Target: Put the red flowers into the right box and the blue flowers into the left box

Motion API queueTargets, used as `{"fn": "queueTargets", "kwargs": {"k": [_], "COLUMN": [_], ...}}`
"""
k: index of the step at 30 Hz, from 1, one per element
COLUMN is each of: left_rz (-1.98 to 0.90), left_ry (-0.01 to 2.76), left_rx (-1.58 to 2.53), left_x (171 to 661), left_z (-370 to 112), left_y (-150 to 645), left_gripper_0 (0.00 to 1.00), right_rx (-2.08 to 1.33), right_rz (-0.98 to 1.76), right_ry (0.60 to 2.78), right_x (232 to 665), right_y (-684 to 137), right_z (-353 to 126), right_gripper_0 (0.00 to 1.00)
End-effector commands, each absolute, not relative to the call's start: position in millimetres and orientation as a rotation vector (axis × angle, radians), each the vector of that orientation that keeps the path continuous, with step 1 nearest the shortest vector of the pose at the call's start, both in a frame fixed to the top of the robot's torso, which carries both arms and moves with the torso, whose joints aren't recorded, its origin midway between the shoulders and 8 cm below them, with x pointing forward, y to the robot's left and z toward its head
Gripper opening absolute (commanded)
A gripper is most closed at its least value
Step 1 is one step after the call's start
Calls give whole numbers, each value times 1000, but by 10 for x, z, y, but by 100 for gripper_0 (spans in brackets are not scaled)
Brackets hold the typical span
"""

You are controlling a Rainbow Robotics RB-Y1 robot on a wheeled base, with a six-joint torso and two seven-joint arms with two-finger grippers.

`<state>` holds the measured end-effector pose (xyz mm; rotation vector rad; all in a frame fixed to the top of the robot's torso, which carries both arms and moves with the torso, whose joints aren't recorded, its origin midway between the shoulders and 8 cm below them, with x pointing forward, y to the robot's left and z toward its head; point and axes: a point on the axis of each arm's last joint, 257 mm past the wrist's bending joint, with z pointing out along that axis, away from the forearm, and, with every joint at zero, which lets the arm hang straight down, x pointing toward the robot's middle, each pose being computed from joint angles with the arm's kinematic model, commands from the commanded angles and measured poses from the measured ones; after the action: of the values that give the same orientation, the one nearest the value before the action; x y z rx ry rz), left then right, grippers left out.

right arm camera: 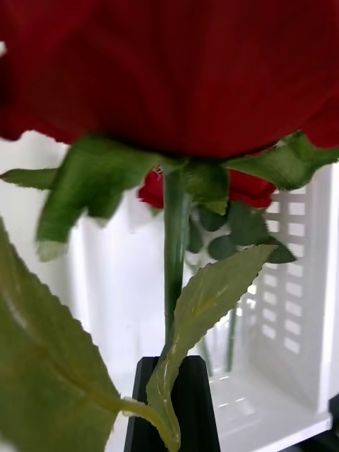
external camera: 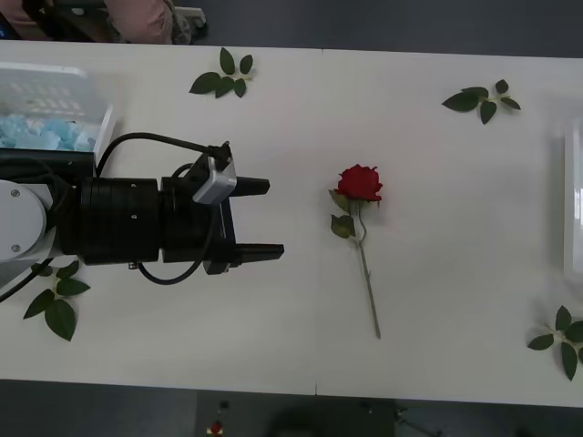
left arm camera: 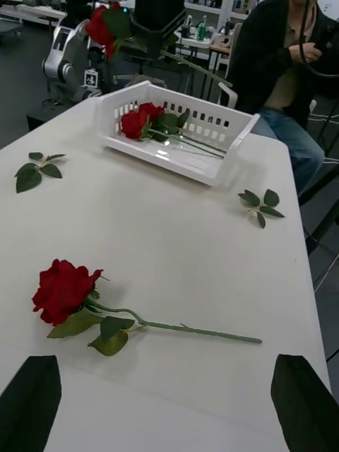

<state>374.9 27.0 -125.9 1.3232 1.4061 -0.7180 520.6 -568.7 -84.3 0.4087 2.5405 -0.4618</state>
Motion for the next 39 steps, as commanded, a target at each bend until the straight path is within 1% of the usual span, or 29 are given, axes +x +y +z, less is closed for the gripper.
{"fn": "queueTargets", "kwargs": {"k": [1, 4, 9, 16, 20, 21, 24, 25, 27, 29, 30, 33, 34, 35, 37, 39], "left_rz": [-701, -701, -701, -701, -701, -701, -701, -701, -701, -701, -701, -701, -701, -701, -701, -701], "left_ry": [1364, 1364, 1364, 1364, 1364, 1364, 1364, 1364, 1364, 1364, 1364, 1364, 1364, 1364, 1364, 1364], "left_rx": [1337, 1337, 1337, 1337, 1337, 1337, 1337, 1337, 1337, 1337, 1337, 1337, 1337, 1337, 1337, 1337], "left_x": [3715, 3715, 3715, 3715, 3715, 3715, 3715, 3715, 3715, 3715, 3715, 3715, 3715, 3715, 3715, 3715], "left_z": [-1130, -1130, -1130, -1130, -1130, -1130, -1130, -1130, -1130, -1130, -1130, -1130, -1130, -1130, -1130, -1130], "left_y": [248, 248, 248, 248, 248, 248, 248, 248, 248, 248, 248, 248, 248, 248, 248, 248], "left_gripper_0": [86, 86, 86, 86, 87, 86, 86, 86, 86, 87, 86, 86, 87, 87, 87, 87], "right_rx": [401, 397, 412, 460, 454, 452, 469, 477, 500, 535, 547, 566, 576, 580, 577, 546], "right_rz": [-547, -618, -681, -693, -717, -730, -746, -747, -748, -726, -717, -675, -638, -606, -528, -426], "right_ry": [2510, 2476, 2440, 2429, 2419, 2420, 2415, 2413, 2403, 2390, 2386, 2387, 2393, 2399, 2423, 2450], "right_x": [5228, 5238, 5274, 5246, 5236, 5215, 5161, 5146, 5105, 5074, 5063, 5071, 5094, 5121, 5206, 5356], "right_y": [-6103, -6435, -6667, -6786, -6846, -6877, -6959, -6980, -7052, -7099, -7116, -7084, -7026, -6962, -6758, -6431], "right_z": [-845, -987, -1284, -1602, -1666, -1680, -1718, -1725, -1739, -1777, -1785, -1835, -1861, -1869, -1879, -1860], "right_gripper_0": [0, 0, 0, 0, 0, 2, 23, 26, 44, 66, 73, 86, 93, 96, 100, 100]}}
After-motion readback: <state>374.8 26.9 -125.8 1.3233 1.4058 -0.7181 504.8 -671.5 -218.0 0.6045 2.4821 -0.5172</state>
